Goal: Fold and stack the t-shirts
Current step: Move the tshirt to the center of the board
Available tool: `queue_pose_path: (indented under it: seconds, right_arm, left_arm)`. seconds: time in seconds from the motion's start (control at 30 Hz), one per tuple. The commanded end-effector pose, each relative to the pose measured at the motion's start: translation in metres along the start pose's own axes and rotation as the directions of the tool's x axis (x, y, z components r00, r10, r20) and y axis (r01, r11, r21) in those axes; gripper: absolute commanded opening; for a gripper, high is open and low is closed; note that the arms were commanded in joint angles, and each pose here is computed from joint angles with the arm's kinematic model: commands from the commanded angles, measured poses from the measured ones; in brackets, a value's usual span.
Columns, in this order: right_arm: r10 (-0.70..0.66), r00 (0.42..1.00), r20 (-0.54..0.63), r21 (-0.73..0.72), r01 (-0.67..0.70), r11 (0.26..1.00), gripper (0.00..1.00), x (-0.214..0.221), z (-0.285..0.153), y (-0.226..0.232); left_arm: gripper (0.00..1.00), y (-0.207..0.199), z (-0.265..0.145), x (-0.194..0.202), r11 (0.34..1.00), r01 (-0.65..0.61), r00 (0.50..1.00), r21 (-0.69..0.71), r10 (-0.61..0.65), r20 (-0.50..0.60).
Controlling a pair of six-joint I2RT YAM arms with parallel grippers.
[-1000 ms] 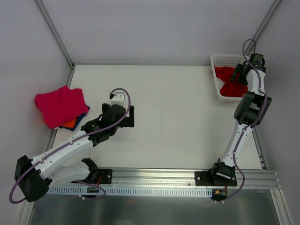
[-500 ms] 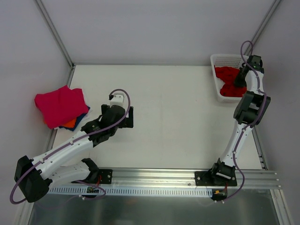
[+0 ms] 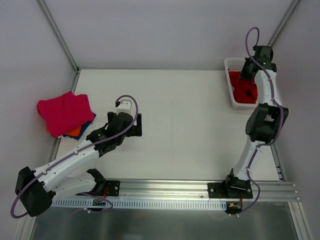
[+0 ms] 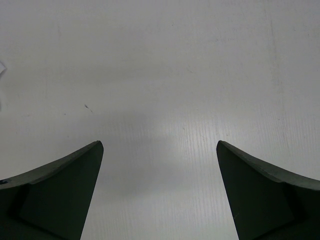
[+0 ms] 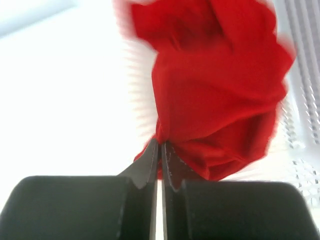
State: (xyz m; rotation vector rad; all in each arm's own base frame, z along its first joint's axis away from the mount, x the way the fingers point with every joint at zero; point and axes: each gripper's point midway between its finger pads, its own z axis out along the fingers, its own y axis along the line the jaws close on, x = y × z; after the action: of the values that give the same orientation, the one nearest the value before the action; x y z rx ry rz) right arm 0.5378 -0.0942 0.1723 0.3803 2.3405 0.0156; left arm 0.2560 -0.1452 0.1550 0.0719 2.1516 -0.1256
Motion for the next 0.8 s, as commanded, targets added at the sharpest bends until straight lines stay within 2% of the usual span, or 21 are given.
queue_pose_path:
  seconds: [0.0,0.03,0.17,0.27,0.37,0.4,0.5,0.57,0.6,0.67,0.7,0.77]
  right_arm:
    - [-0.060,0.968,0.245,-0.153,0.100,0.983,0.00,-0.063,-0.120,0.076]
    - [-0.054,0.957,0.284,-0.173,0.107,0.979,0.00,-0.068,-0.147,0.084]
    - [-0.049,0.937,0.346,-0.273,0.151,0.950,0.00,-0.058,-0.208,0.120]
    - [-0.017,0.924,0.381,-0.401,0.182,0.898,0.01,-0.045,-0.255,0.152]
    - [0.010,0.919,0.393,-0.559,0.230,0.797,0.01,-0.032,-0.301,0.190]
    - [0.018,0.925,0.380,-0.631,0.245,0.736,0.01,-0.025,-0.318,0.209]
    - [0.060,0.931,0.359,-0.746,0.248,0.618,0.01,-0.025,-0.357,0.239]
    - [0.058,0.947,0.317,-0.843,0.252,0.475,0.01,-0.016,-0.385,0.265]
    - [0.065,0.960,0.272,-0.903,0.232,0.363,0.01,-0.013,-0.406,0.284]
    - [0.061,0.972,0.228,-0.946,0.207,0.248,0.01,-0.009,-0.428,0.301]
    - [0.039,0.974,0.221,-0.963,0.212,0.167,0.02,-0.003,-0.443,0.314]
    - [0.024,0.980,0.198,-0.975,0.194,0.105,0.02,-0.002,-0.460,0.326]
  left_arm:
    - [0.99,-0.004,0.004,-0.006,0.999,0.044,0.999,0.011,-0.044,0.011]
    - [0.99,-0.005,0.005,-0.005,0.999,0.044,0.999,0.009,-0.044,0.007]
    - [0.99,-0.006,0.008,-0.004,0.999,0.043,0.999,0.003,-0.043,-0.001]
    - [0.99,-0.009,0.010,-0.004,0.998,0.055,0.998,0.007,-0.055,-0.007]
    - [0.99,-0.013,0.011,-0.005,0.998,0.067,0.998,0.019,-0.066,-0.014]
    - [0.99,-0.015,0.012,-0.005,0.997,0.070,0.997,0.023,-0.069,-0.016]
    - [0.99,-0.019,0.014,-0.005,0.996,0.081,0.996,0.032,-0.080,-0.025]
    - [0.99,-0.023,0.014,-0.007,0.994,0.097,0.995,0.046,-0.096,-0.028]
    - [0.99,-0.024,0.015,-0.005,0.994,0.099,0.995,0.047,-0.097,-0.036]
    - [0.99,-0.026,0.017,-0.003,0.993,0.112,0.993,0.048,-0.110,-0.043]
    - [0.99,-0.026,0.017,-0.002,0.992,0.119,0.992,0.047,-0.117,-0.044]
    - [0.99,-0.025,0.018,0.000,0.991,0.124,0.991,0.041,-0.122,-0.048]
